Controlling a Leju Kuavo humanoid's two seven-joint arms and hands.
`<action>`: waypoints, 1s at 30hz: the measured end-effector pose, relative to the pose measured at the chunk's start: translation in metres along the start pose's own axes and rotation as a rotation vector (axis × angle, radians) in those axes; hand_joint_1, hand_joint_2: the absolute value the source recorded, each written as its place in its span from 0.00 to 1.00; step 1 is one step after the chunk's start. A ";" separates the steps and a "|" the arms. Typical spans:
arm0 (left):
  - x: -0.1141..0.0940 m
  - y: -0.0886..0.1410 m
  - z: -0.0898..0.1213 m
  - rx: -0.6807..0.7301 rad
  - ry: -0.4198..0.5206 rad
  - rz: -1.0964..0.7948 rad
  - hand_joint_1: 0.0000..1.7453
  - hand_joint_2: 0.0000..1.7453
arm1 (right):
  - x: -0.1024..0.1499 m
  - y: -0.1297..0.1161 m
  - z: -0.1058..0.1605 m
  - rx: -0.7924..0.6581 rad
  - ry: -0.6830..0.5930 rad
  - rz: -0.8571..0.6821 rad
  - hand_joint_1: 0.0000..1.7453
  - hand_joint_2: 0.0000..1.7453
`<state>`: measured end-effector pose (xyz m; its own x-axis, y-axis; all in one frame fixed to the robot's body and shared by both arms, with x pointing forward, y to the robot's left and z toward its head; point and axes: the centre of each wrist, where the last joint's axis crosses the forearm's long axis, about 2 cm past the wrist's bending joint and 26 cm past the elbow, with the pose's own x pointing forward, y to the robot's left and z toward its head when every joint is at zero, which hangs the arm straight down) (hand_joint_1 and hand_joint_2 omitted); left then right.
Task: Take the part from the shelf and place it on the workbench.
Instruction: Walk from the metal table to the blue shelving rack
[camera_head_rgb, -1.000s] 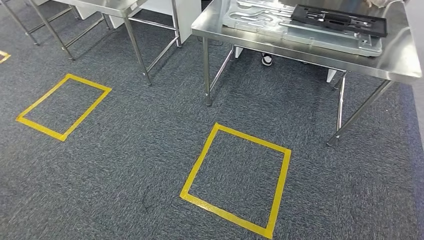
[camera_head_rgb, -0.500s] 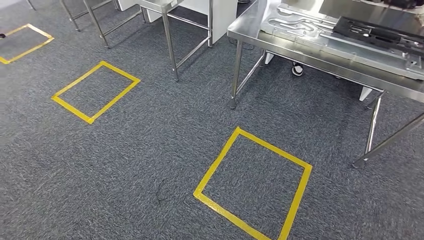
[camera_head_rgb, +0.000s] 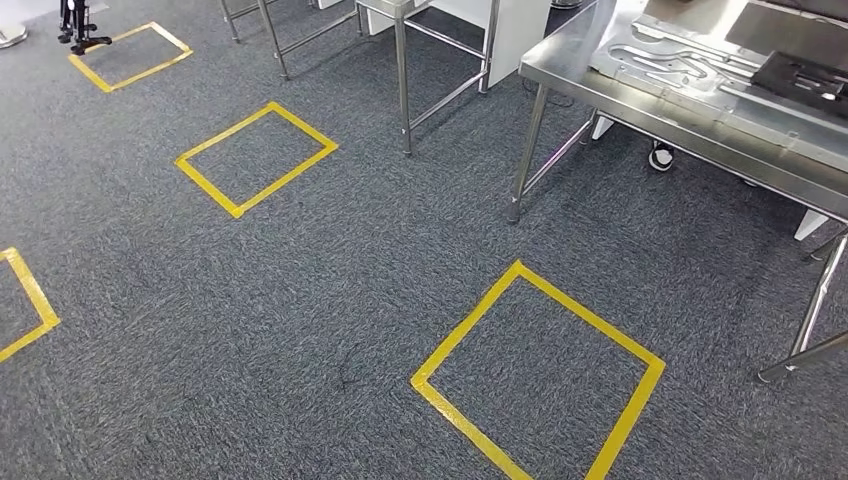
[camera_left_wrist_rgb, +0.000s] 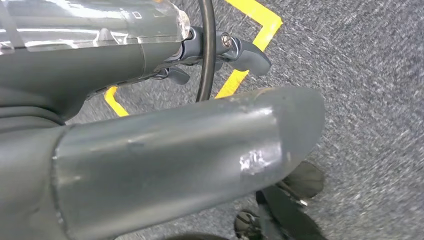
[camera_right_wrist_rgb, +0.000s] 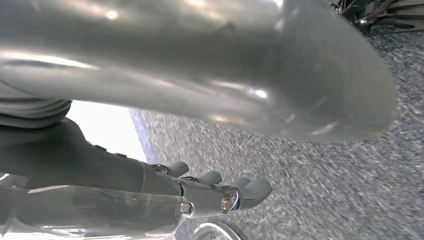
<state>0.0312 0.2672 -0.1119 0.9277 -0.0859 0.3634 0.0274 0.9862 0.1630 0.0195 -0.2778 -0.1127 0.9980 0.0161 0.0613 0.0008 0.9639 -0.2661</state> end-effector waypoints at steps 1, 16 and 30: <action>0.001 0.000 0.000 0.001 -0.001 0.002 0.00 0.00 | 0.000 0.000 0.000 0.000 -0.001 0.002 0.00 0.00; 0.000 -0.004 0.001 0.000 0.007 0.026 0.00 0.00 | 0.001 0.010 0.003 0.018 -0.004 0.002 0.00 0.00; -0.001 -0.004 0.001 0.004 0.012 0.037 0.00 0.00 | 0.001 0.002 0.001 0.006 -0.004 0.005 0.00 0.00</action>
<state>0.0293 0.2633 -0.1119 0.9324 -0.0476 0.3584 -0.0084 0.9882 0.1531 0.0201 -0.2755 -0.1126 0.9977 0.0219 0.0639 -0.0045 0.9653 -0.2610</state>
